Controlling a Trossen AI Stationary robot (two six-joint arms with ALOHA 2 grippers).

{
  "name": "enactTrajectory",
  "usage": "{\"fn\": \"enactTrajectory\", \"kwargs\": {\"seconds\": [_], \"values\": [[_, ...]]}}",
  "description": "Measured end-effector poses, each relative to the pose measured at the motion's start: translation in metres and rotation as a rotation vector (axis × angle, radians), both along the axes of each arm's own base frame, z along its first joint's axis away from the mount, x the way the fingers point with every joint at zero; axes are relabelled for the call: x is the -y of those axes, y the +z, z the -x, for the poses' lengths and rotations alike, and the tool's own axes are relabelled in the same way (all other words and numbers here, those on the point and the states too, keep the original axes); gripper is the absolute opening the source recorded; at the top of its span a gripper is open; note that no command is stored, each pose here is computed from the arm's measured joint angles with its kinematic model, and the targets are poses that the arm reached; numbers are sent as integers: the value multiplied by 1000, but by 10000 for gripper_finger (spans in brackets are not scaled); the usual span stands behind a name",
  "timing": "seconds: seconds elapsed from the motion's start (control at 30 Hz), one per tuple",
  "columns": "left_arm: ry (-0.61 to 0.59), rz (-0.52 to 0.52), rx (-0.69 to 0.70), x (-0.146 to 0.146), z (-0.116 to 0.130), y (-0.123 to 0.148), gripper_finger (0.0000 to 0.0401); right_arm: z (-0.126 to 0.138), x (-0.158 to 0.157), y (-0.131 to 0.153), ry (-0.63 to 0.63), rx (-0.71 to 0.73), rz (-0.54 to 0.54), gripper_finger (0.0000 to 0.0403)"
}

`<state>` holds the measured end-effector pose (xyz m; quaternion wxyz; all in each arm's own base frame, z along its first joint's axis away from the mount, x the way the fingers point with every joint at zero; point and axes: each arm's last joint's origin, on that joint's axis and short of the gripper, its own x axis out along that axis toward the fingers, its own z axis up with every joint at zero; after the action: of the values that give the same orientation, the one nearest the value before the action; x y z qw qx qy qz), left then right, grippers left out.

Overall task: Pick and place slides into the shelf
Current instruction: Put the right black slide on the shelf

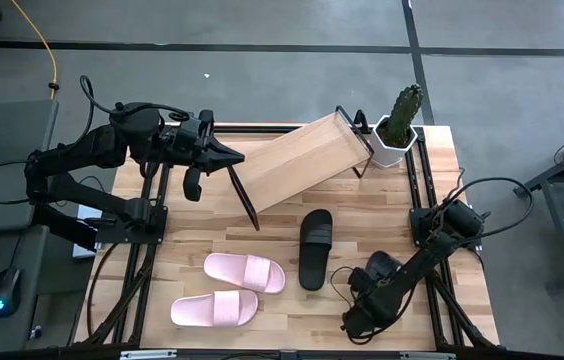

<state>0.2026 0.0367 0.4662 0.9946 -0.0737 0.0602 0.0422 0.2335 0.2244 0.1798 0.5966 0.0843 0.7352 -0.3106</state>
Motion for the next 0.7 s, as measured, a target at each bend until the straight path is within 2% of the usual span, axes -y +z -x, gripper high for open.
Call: {"fn": "enactTrajectory", "kwargs": {"seconds": [0.4,0.7], "values": [[0,0,0,0,0,0,1,-1,16,5,59,-39,102,1],[0,0,-1,0,0,0,1,-1,29,35,90,118,134,0]]}}
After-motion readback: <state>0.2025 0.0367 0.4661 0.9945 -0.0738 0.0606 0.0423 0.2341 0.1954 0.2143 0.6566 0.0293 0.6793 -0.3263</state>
